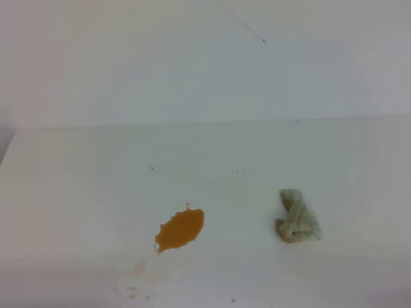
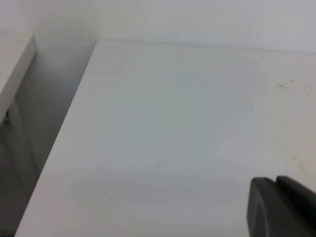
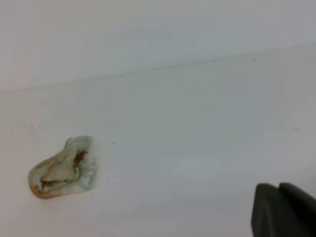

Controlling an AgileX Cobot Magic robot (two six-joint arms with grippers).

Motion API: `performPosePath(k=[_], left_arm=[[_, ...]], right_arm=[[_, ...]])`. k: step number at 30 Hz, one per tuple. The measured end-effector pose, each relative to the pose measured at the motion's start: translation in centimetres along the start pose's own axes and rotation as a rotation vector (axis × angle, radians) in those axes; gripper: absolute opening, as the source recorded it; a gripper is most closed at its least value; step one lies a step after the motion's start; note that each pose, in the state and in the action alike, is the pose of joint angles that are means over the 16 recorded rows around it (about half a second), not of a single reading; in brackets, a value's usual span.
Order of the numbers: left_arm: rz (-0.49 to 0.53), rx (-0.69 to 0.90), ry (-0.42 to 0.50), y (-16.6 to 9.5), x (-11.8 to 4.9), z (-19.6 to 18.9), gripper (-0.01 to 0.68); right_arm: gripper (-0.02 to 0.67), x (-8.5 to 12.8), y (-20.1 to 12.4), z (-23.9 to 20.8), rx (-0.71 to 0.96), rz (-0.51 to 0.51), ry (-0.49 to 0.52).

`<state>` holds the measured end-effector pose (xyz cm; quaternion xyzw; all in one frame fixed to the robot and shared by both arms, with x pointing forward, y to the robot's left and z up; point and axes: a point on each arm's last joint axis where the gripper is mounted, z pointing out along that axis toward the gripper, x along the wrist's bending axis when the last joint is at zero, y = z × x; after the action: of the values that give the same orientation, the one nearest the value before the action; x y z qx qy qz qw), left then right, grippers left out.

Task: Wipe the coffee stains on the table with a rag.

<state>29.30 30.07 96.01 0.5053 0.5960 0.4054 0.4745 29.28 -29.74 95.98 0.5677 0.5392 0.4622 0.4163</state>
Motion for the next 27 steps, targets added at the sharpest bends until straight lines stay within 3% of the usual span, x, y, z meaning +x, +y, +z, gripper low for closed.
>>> performPosePath(k=[27], left_arm=[[0.000,0.000,0.000,0.00,0.00,0.00,-0.002]], right_arm=[[0.000,0.00,0.00,0.00,0.000,0.000,0.000]])
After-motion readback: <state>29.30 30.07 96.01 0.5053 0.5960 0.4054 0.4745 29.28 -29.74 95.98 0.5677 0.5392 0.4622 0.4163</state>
